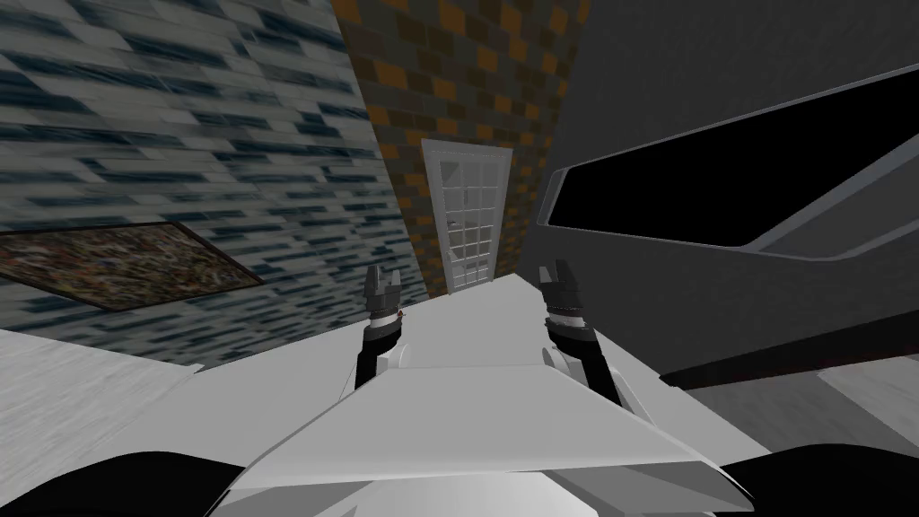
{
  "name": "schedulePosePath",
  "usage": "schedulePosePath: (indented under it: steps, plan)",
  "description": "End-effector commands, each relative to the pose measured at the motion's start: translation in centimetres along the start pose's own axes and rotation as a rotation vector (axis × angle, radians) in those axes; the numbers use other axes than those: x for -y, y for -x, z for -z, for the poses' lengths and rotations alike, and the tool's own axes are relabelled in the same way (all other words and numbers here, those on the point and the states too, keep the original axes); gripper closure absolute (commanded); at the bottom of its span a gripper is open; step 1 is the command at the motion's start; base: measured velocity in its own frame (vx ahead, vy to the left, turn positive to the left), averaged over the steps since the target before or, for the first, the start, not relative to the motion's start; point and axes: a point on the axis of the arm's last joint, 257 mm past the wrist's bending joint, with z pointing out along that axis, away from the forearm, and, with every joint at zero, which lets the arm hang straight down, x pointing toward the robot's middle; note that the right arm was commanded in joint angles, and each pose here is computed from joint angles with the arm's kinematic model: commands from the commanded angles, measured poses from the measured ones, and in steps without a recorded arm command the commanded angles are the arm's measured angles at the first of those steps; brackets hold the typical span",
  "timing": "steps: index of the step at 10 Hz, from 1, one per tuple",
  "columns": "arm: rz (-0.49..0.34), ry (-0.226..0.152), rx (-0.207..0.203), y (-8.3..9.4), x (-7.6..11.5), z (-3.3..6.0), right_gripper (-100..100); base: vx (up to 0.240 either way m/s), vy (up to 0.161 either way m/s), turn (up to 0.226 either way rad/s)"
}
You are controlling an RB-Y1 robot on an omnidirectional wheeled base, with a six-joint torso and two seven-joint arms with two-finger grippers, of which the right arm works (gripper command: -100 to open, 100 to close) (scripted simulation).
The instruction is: Pull the door open
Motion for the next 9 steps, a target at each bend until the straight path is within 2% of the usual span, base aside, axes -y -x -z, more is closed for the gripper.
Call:
schedulePosePath:
  steps: [1, 9]
  plan:
    - [-0.047, -0.013, 0.0, -0.2, 1.0, 0.21, -100, 0.059, 0.008, 0.111]
    - [-0.286, -0.084, 0.018, -1.0, 6.2, 1.52, -100, 0.111, 0.016, 0.109]
